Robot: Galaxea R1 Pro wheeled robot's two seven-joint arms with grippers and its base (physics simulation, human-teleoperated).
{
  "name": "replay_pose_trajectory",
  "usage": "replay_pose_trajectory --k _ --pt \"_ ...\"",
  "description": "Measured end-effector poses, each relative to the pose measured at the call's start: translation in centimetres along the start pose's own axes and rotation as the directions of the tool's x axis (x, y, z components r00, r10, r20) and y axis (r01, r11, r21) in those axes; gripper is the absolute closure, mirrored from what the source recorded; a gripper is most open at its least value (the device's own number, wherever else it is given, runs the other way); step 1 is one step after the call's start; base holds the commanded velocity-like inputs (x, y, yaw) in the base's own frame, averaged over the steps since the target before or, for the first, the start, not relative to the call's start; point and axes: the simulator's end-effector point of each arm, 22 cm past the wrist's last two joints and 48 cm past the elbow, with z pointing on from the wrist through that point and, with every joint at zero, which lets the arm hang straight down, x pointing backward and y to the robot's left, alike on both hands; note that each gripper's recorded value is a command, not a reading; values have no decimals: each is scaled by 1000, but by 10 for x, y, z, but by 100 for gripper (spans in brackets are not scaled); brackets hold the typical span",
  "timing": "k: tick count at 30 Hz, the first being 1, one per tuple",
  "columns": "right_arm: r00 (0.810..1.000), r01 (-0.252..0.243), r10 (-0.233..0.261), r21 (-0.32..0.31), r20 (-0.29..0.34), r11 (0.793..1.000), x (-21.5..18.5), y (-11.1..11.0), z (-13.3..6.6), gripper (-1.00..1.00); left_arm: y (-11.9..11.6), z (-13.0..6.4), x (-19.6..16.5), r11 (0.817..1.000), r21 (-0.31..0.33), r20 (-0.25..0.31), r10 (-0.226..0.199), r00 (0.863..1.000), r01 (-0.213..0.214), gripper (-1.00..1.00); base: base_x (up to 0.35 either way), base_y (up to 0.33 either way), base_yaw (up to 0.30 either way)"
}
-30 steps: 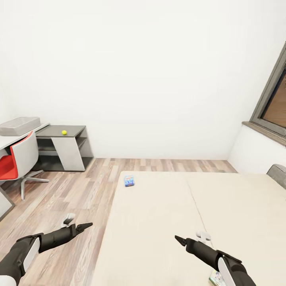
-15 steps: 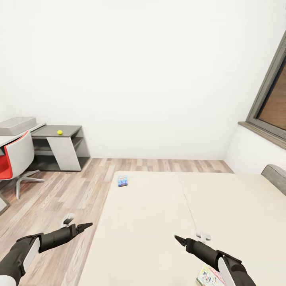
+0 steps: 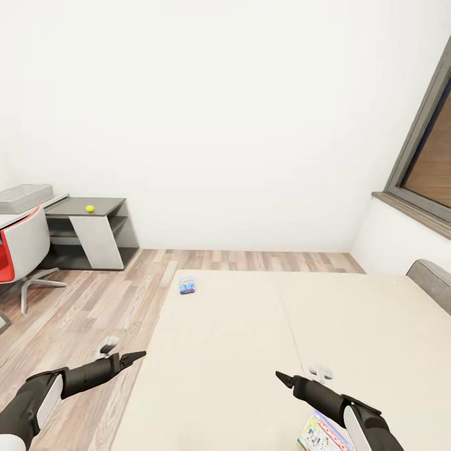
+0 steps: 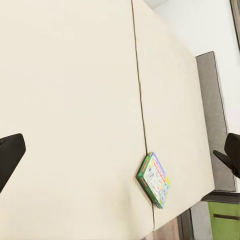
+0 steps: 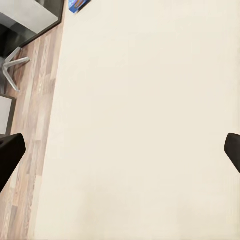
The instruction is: Put all the toys in the child's room - the three board games (two on the bed and one on the table), the two jigsaw puzzles on the table, and the tennis ball on the table - inside the toy box on the table in the child's room.
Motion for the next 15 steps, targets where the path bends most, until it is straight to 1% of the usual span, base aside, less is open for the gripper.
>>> replay_pose_trajectory --k 10,15 --pt "1000 0 0 0 0 1000 0 0 0 -100 0 0 0 1000 0 0 0 1000 0 -100 0 -4 -1" --pt "1000 2 -2 -2 3 1000 -2 1 -1 -100 -1 -1 -1 1000 1 3 3 1000 -3 -100 0 0 -39"
